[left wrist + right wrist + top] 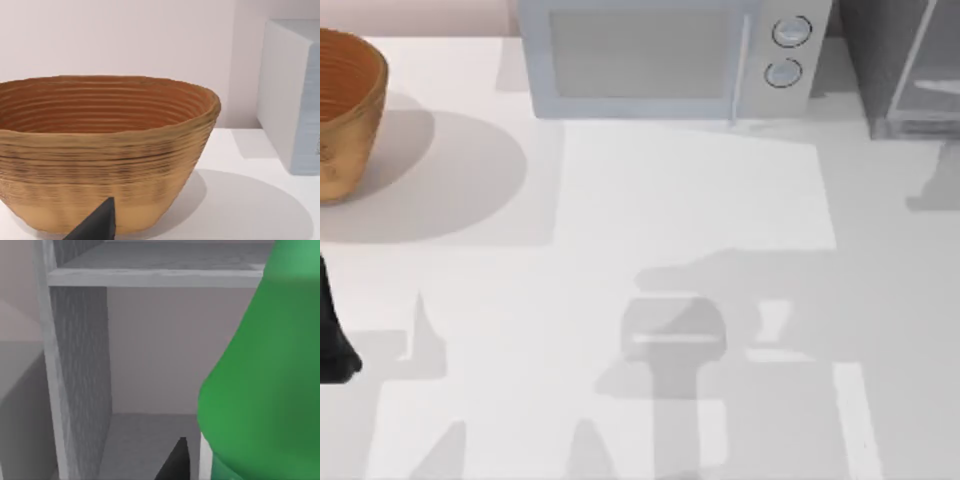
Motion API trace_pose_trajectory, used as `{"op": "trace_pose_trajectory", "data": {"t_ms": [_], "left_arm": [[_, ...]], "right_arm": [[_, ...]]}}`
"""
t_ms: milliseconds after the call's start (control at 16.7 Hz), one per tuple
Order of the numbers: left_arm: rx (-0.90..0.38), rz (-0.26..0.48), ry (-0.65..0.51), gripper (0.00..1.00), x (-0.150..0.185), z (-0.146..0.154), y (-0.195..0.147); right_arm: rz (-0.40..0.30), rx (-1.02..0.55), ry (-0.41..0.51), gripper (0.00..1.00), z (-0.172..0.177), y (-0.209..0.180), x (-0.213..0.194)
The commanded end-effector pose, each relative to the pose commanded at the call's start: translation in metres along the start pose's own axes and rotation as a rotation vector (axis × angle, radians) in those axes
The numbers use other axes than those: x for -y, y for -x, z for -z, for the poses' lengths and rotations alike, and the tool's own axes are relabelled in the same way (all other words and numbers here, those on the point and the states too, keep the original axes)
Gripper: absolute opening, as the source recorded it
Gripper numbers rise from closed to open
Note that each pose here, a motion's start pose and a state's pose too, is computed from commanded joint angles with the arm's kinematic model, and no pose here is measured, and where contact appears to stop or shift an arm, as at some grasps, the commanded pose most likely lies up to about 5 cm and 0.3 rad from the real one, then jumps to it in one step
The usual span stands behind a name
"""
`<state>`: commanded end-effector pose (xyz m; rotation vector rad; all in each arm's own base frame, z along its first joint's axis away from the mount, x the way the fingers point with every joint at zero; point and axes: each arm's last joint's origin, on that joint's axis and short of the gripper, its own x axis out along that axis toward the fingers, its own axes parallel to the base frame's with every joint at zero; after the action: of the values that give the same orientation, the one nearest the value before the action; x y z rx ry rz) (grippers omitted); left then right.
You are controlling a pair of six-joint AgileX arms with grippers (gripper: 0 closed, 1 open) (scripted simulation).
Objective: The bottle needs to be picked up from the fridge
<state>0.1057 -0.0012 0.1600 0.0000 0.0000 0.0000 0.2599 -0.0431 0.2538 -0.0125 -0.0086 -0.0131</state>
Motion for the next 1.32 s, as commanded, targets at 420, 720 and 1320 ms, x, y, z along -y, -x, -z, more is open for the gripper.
{"op": "trace_pose_trajectory", "data": {"t_ms": [420, 720, 1320], "left_arm": [[0.0, 0.0, 0.0, 1.0, 0.0, 0.0, 0.0], [0.0, 0.0, 0.0, 1.0, 0.0, 0.0, 0.0], [0.0, 0.0, 0.0, 1.0, 0.0, 0.0, 0.0]], "right_arm": [[-0.003, 0.046, -0.008, 0.0, 0.029, 0.127, -0.033], [-0.011, 0.01, -0.013, 0.0, 0.078, 0.153, -0.04], [-0.012, -0.005, -0.014, 0.0, 0.09, 0.155, -0.041]]}}
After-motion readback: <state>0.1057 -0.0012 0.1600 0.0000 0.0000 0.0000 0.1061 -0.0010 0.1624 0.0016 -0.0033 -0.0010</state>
